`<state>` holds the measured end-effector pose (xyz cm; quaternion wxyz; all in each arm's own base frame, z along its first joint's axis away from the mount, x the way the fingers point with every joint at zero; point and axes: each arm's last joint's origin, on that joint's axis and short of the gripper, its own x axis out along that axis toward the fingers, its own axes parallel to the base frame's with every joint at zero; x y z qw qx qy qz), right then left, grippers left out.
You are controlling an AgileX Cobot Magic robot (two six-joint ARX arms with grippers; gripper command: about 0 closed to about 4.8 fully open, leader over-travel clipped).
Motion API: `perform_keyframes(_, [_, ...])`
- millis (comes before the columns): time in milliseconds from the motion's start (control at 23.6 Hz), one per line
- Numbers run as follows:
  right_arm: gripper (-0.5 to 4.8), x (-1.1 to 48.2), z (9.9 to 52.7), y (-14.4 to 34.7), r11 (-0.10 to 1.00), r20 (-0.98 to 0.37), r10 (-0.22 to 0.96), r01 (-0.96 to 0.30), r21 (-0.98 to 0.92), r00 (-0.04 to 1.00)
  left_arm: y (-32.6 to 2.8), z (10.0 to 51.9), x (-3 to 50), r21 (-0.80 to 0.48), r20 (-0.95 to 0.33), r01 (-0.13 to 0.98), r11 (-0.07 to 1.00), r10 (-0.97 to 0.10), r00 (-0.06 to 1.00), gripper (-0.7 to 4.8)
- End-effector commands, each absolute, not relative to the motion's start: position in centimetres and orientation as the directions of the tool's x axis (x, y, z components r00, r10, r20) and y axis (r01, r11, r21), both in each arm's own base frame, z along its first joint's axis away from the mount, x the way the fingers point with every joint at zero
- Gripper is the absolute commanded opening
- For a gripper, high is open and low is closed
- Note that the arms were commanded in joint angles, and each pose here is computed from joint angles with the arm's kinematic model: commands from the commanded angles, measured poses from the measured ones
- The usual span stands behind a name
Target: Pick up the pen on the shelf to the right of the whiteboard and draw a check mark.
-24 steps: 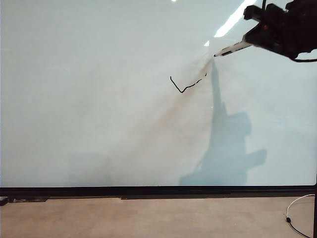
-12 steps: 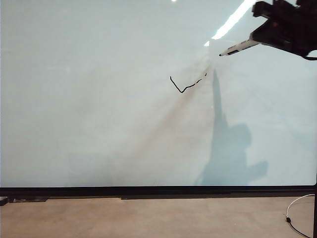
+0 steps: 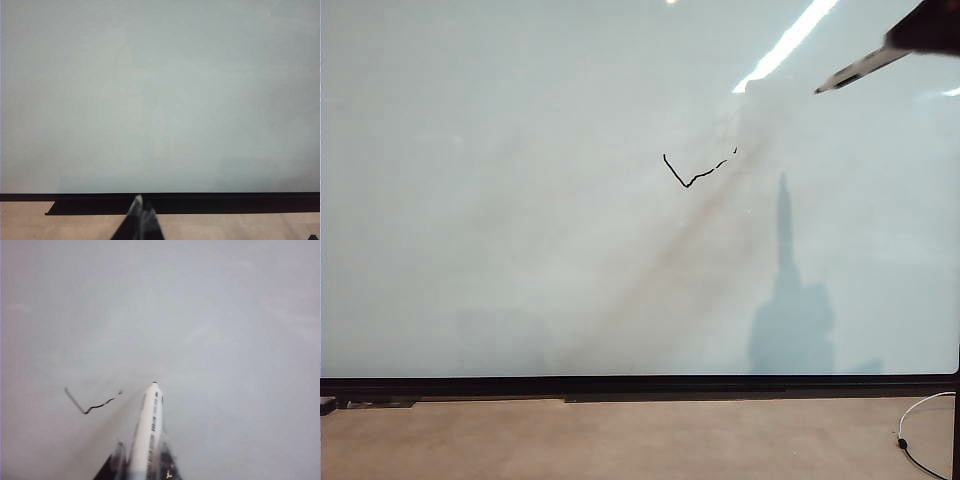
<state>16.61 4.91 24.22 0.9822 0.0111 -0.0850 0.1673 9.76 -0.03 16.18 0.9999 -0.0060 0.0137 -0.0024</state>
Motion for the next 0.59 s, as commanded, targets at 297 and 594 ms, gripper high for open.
perform_keyframes(297, [-0.05, 13.9, 23.6, 3.5, 0.968, 0.194, 0.251, -0.249, -0.035, 0.948, 0.0, 16.3, 9.8, -0.008, -0.018, 0.005, 1.000, -0.005, 1.000, -0.04])
perform_keyframes(594, [-0.05, 12.8, 22.2, 2.6, 0.978, 0.169, 0.207, -0.203, -0.042, 0.964, 0.0, 16.3, 9.8, -0.008, -0.018, 0.005, 1.000, -0.005, 1.000, -0.05])
